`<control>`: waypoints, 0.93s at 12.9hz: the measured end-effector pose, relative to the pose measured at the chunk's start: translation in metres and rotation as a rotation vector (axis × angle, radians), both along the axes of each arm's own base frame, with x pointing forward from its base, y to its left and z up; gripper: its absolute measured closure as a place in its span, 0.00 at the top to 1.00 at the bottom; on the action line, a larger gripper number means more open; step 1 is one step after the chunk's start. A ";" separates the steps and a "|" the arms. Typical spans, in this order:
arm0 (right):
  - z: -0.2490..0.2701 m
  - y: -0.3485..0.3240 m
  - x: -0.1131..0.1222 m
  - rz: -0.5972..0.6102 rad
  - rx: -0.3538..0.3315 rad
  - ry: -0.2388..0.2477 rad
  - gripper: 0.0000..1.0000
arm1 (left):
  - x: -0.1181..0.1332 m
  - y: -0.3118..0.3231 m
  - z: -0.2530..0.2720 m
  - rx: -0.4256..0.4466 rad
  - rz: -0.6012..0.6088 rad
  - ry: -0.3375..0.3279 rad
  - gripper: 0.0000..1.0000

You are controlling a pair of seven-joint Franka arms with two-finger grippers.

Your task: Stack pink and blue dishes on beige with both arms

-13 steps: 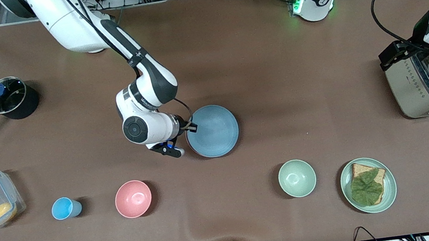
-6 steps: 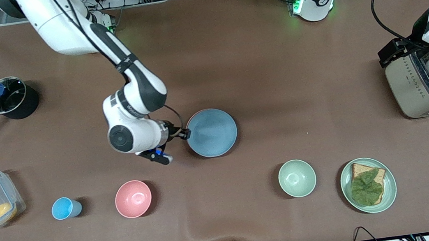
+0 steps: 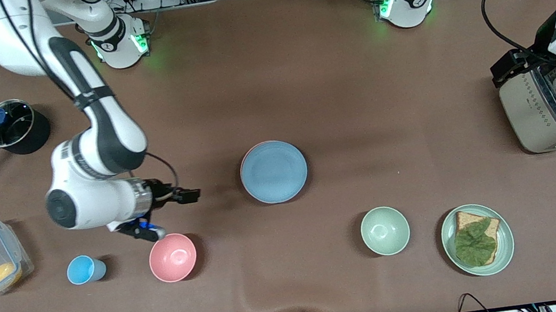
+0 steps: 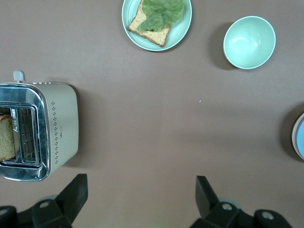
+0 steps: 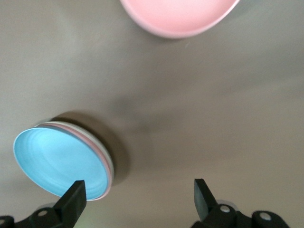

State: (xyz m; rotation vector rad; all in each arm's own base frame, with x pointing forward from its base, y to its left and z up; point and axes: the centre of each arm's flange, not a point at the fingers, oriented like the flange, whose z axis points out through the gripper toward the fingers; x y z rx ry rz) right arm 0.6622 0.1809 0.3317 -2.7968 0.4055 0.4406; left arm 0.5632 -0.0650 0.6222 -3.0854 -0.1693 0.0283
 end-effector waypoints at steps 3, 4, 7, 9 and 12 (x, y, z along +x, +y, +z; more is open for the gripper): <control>0.035 -0.051 0.000 0.151 -0.107 -0.051 1.00 | -0.001 -0.001 0.003 -0.008 -0.001 -0.004 1.00; 0.054 -0.061 -0.003 0.197 -0.134 -0.065 1.00 | -0.002 -0.002 0.003 -0.008 -0.001 0.006 1.00; 0.113 -0.111 -0.013 0.305 -0.177 -0.129 1.00 | -0.006 -0.001 0.009 -0.007 -0.029 0.020 1.00; 0.152 -0.165 -0.024 0.345 -0.202 -0.172 1.00 | -0.007 -0.001 0.016 -0.008 -0.044 0.012 1.00; 0.212 -0.207 -0.051 0.333 -0.215 -0.213 1.00 | -0.007 0.001 0.017 -0.009 -0.061 0.013 1.00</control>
